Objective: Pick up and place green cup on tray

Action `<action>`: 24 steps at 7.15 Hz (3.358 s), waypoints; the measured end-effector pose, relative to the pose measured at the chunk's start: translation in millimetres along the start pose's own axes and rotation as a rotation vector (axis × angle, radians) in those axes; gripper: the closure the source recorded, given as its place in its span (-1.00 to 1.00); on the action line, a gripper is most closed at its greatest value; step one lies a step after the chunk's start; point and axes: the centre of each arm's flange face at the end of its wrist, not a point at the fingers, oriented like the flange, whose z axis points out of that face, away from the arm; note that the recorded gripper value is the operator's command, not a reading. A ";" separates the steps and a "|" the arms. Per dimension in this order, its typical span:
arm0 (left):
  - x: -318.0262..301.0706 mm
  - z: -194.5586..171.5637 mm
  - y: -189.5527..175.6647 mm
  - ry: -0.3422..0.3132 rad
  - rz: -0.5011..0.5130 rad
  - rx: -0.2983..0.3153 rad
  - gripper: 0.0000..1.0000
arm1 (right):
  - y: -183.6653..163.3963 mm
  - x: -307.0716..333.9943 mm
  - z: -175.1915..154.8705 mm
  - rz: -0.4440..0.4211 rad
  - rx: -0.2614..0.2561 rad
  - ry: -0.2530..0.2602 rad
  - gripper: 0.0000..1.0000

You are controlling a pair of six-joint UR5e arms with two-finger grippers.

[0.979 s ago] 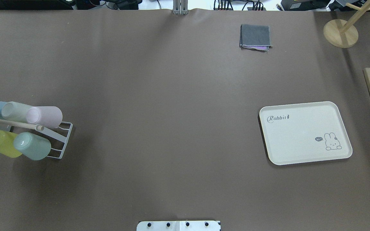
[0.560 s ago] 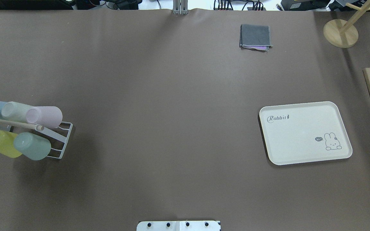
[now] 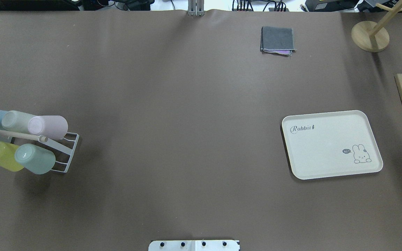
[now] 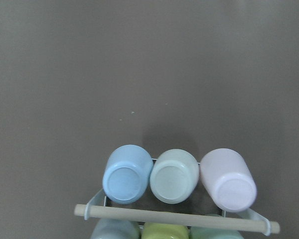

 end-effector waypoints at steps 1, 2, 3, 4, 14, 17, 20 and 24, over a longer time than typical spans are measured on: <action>19.5 10.7 5.2 -0.038 0.151 0.014 -0.96 | 0.1 -10.9 8.3 -0.010 -0.001 -0.002 -0.99; 38.9 23.1 14.0 -0.084 0.315 0.016 -0.96 | 1.1 -22.5 16.2 -0.025 -0.004 -0.010 -0.99; 57.9 32.1 22.7 -0.120 0.451 0.016 -0.97 | 3.1 -33.8 24.0 -0.042 -0.017 -0.021 -0.99; 77.4 39.2 33.5 -0.160 0.561 0.008 -0.97 | 5.8 -44.3 32.2 -0.060 -0.034 -0.028 -0.99; 134.6 93.8 168.0 -0.730 1.555 -0.101 -0.97 | 16.9 -67.2 95.9 -0.101 -0.095 -0.020 -0.99; 135.8 131.8 196.0 -0.816 1.831 -0.174 -0.97 | 26.5 -108.6 119.5 -0.102 -0.135 -0.014 -0.97; 142.8 165.7 227.9 -0.868 1.992 -0.181 -0.97 | 31.0 -127.1 134.6 -0.101 -0.141 -0.011 -0.93; 148.4 203.6 254.7 -0.980 2.232 -0.217 -0.97 | 28.1 -121.1 162.2 -0.104 -0.149 0.002 -0.67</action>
